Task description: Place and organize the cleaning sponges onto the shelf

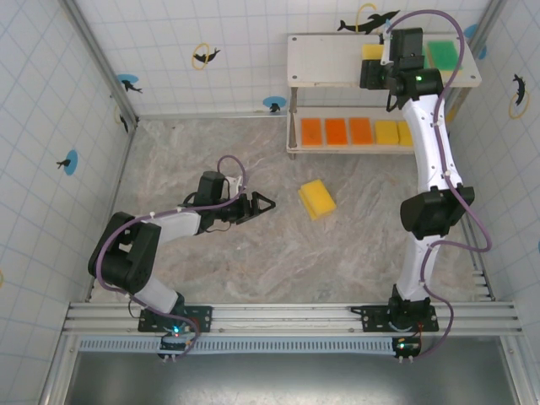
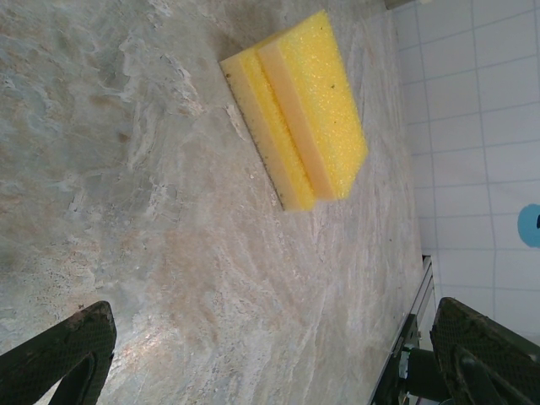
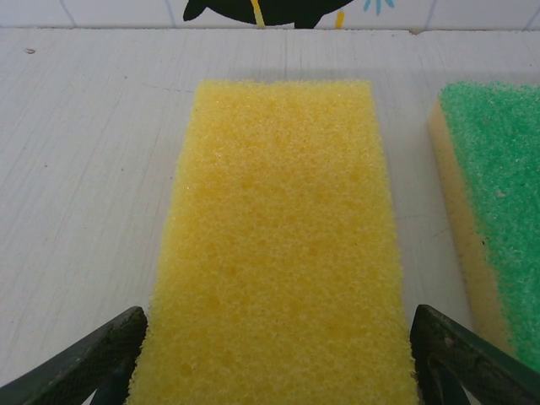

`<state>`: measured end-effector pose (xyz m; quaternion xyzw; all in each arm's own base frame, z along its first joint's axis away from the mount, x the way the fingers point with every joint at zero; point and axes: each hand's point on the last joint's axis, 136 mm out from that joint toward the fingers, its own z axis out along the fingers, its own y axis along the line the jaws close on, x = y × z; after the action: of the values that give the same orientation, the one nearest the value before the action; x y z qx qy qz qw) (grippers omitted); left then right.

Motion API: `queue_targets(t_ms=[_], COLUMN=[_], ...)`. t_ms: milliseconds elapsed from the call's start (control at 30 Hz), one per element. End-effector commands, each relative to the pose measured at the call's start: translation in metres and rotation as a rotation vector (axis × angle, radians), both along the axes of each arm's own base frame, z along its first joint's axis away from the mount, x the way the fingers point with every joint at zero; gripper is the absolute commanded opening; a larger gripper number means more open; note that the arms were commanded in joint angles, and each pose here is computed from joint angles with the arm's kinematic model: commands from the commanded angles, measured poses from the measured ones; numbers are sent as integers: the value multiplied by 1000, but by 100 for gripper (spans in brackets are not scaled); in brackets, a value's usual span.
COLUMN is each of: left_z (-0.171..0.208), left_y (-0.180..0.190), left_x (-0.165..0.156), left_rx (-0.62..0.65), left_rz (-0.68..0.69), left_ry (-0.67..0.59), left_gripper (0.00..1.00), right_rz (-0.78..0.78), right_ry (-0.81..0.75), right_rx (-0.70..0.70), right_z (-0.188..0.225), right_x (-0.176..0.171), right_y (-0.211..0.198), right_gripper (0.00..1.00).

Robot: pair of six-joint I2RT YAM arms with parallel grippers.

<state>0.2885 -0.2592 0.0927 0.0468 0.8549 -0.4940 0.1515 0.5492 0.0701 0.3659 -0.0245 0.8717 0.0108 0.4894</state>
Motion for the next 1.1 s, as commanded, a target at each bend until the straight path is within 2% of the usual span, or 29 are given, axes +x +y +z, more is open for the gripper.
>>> queue_targets(t_ms=[0, 467, 733, 900, 1000, 1067], left_z=[5, 3, 3, 3, 2, 2], left_y=[2, 3, 4, 3, 3, 3], left_x=[-1, -2, -3, -3, -2, -2], left_rx=[-8, -6, -6, -6, -7, -8], left_rz=[-9, -7, -4, -7, -6, -6], left_ry=[-23, -19, -22, -23, -21, -22], left_gripper=[97, 98, 98, 98, 97, 97], right_rz=[5, 2, 17, 33, 49, 64], right_ry=[-41, -86, -101, -104, -99, -105], right_rx=[7, 0, -2, 2, 15, 23], right_z=[25, 54, 67, 74, 73, 72], right_x=[-12, -33, -58, -81, -94, -104], right_y=[-3, -8, -8, -8, -5, -2], right_gripper=[83, 83, 84, 91, 99, 99])
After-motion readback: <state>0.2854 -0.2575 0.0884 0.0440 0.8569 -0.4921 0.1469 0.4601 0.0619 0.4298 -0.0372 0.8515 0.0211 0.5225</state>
